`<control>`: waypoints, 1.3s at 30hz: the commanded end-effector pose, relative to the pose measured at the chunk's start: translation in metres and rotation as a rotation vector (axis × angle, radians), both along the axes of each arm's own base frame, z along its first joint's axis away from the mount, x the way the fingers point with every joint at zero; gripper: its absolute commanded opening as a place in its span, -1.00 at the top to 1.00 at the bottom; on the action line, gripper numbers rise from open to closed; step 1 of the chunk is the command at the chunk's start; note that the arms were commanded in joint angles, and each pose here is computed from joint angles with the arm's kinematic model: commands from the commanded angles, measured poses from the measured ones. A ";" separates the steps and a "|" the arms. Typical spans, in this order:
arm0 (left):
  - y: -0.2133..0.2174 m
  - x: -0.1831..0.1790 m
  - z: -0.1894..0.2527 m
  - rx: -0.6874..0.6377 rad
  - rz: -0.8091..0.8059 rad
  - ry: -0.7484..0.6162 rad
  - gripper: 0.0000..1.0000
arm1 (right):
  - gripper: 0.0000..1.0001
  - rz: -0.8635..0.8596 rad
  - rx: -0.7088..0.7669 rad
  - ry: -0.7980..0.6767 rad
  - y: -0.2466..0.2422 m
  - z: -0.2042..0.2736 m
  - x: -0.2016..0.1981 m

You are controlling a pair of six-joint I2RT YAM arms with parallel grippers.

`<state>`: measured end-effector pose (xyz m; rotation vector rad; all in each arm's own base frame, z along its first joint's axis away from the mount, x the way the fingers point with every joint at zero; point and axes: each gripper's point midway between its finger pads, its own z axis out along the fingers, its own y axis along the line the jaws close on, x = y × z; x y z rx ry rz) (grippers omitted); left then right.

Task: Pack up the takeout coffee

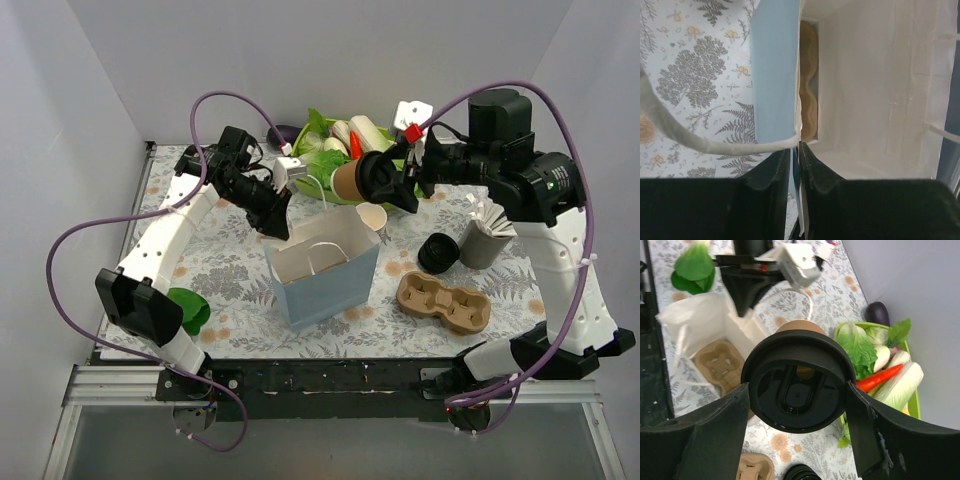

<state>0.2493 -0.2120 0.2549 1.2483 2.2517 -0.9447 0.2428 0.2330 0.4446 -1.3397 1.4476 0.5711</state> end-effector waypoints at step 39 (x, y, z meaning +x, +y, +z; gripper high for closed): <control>-0.016 0.004 0.057 -0.116 -0.002 -0.151 0.22 | 0.97 0.419 -0.507 -0.172 0.084 -0.162 -0.027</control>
